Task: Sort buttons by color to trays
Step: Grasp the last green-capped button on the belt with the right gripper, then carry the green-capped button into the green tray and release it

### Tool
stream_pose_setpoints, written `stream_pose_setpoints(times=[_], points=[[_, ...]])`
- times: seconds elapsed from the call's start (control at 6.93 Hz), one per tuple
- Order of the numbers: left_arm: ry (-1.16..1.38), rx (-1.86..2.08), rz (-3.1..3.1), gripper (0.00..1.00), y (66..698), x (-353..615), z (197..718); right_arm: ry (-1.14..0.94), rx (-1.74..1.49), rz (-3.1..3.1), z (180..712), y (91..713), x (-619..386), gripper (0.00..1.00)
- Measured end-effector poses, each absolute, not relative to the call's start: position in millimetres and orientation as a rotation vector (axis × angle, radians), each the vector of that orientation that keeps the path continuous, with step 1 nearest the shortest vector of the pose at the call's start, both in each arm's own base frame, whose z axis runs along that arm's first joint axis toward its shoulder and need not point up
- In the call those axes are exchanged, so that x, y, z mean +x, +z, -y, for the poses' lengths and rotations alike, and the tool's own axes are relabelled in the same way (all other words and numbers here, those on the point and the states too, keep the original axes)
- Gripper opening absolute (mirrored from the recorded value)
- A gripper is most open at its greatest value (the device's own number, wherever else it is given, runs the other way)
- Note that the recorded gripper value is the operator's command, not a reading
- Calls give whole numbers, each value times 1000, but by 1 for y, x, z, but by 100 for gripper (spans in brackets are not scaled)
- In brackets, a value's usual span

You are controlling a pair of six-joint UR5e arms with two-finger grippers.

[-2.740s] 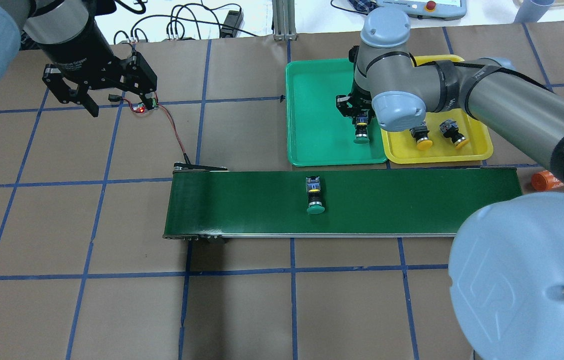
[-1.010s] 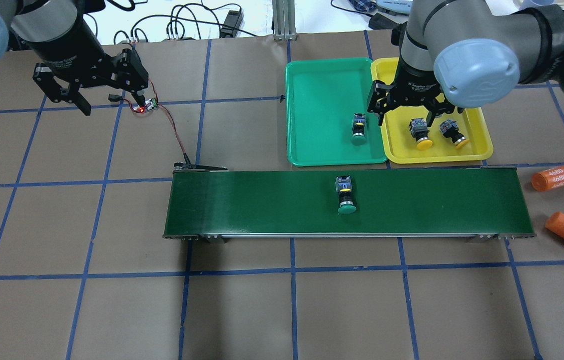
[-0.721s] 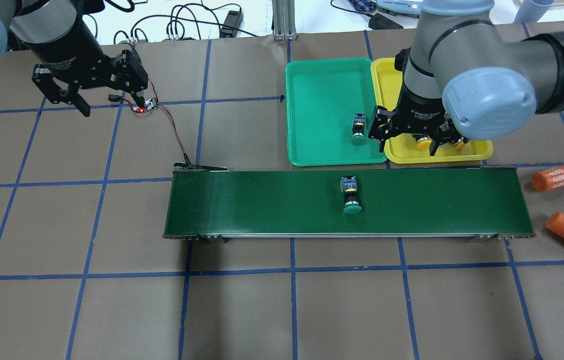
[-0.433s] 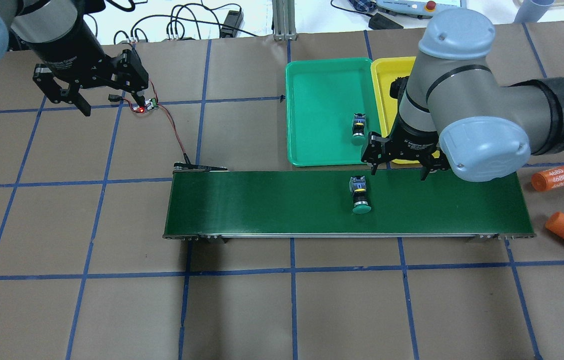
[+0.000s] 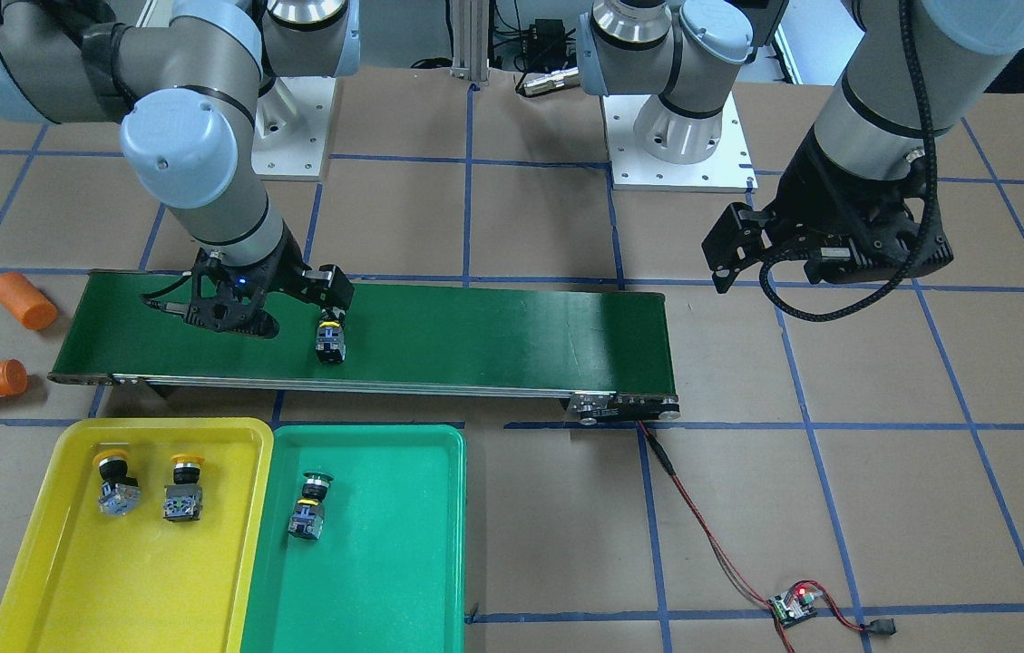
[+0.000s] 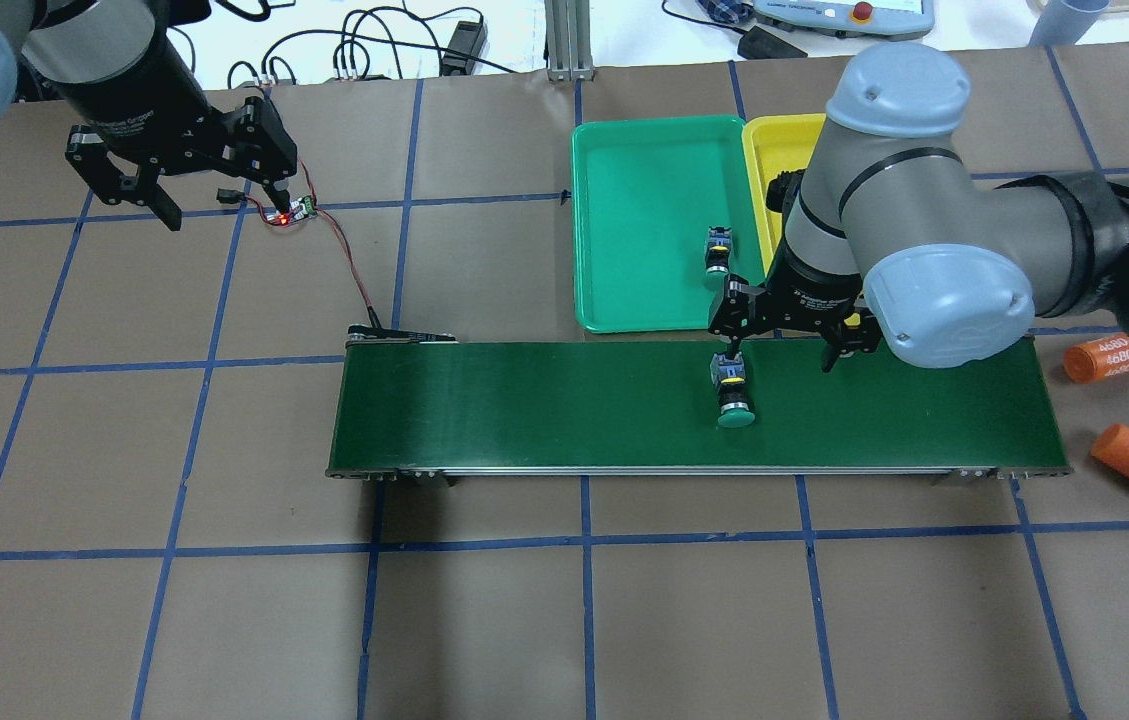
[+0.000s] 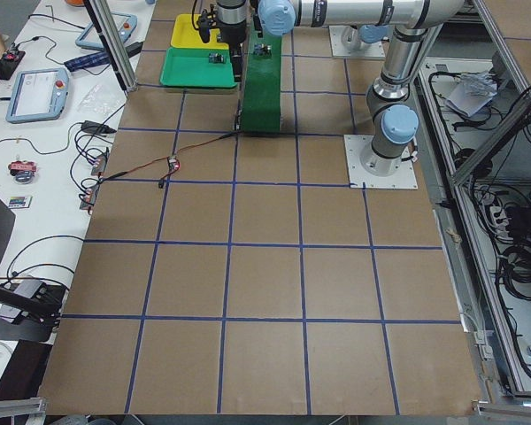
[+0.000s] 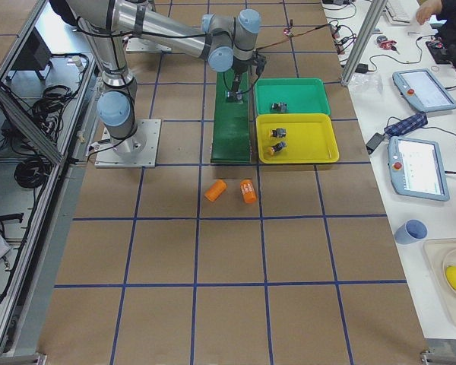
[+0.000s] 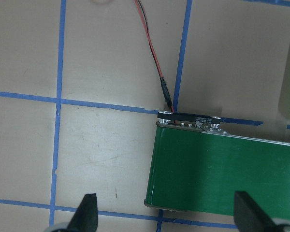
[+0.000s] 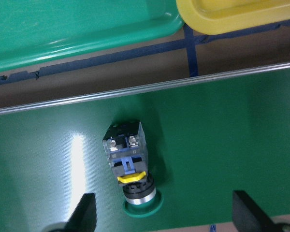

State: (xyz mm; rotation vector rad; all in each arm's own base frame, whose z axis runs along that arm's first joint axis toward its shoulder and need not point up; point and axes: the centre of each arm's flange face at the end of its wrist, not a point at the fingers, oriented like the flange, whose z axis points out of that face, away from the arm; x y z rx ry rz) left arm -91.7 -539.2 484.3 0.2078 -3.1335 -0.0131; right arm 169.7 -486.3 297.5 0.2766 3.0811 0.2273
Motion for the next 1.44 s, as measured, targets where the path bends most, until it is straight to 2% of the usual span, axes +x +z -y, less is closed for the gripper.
stream_pose_setpoints(times=[0.14, 0.72, 0.87, 1.15, 1.44], points=[[-13, 208, 3134, 100, 484, -92, 540, 259, 278, -3069, 490, 285, 171, 99], [-13, 209, 3134, 100, 484, -91, 541, 369, 351, -3078, 497, 248, 169, 7], [-11, 209, 3134, 100, 484, -91, 540, 380, 367, -3080, 498, 244, 168, 0], [-9, 209, 3134, 100, 485, -91, 539, 358, 383, -3082, 502, 250, 166, 0], [-7, 209, 3134, 100, 485, -91, 540, 218, 405, -3108, 529, 290, 164, 0]])
